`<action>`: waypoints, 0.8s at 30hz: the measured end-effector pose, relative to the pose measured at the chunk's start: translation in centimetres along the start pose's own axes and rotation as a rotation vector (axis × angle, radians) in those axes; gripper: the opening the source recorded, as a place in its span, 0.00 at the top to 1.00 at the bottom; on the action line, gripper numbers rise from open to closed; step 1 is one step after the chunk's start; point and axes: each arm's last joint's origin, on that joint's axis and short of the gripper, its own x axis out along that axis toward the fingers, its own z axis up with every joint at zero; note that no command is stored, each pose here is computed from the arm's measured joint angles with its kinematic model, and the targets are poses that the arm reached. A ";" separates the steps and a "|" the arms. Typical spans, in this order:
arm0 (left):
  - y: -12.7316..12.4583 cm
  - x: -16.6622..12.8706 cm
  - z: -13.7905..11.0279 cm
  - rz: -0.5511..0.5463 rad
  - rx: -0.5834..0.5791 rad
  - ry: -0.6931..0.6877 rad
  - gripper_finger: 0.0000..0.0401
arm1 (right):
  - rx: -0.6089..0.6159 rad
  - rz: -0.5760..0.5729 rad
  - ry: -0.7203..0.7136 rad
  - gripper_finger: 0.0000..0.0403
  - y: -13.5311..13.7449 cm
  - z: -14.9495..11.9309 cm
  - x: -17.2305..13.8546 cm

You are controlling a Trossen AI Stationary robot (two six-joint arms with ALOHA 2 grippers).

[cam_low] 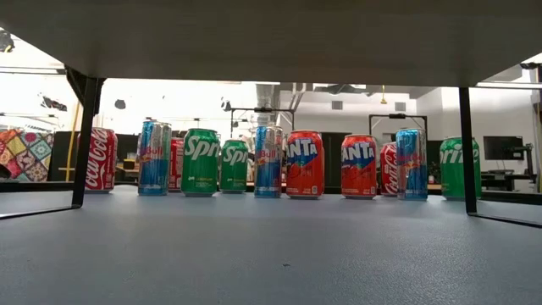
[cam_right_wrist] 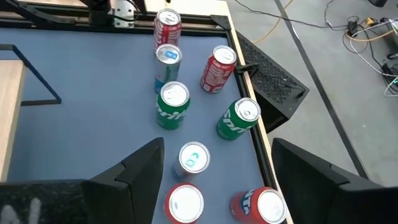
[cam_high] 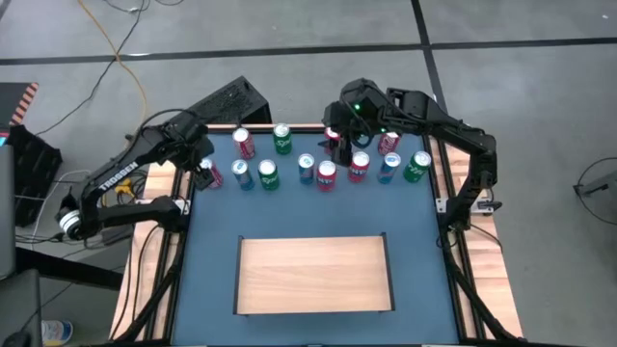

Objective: Place canned beverage on shelf
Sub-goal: Put the bottom red soda can on the shelf

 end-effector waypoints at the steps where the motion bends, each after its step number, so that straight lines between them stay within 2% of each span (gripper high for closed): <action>1: 0.0 0.0 -0.2 0.004 0.000 -0.010 0.22 | 0.000 0.000 0.001 0.30 0.0 0.0 0.0; 6: 0.0 -1.1 -1.2 0.048 -0.049 -0.137 0.22 | -0.001 0.000 0.001 0.30 0.0 0.0 0.0; 11: -0.3 -1.9 -3.3 0.062 -0.161 -0.319 0.22 | -0.001 0.000 0.001 0.30 0.0 0.0 0.0; 14: -0.6 -1.5 -4.8 0.068 -0.266 -0.433 0.22 | -0.003 0.000 0.001 0.30 0.0 0.0 0.0; 17: -0.8 -0.9 -5.9 0.075 -0.339 -0.452 0.22 | -0.002 0.000 0.001 0.30 0.0 0.0 0.0; 20: -0.7 -1.7 -5.6 0.131 -0.383 -0.485 0.22 | -0.002 0.000 0.001 0.30 0.0 0.0 0.0; 24: -0.7 -1.4 -5.8 0.201 -0.418 -0.429 0.22 | 0.009 -0.001 -0.002 0.30 0.0 0.0 0.0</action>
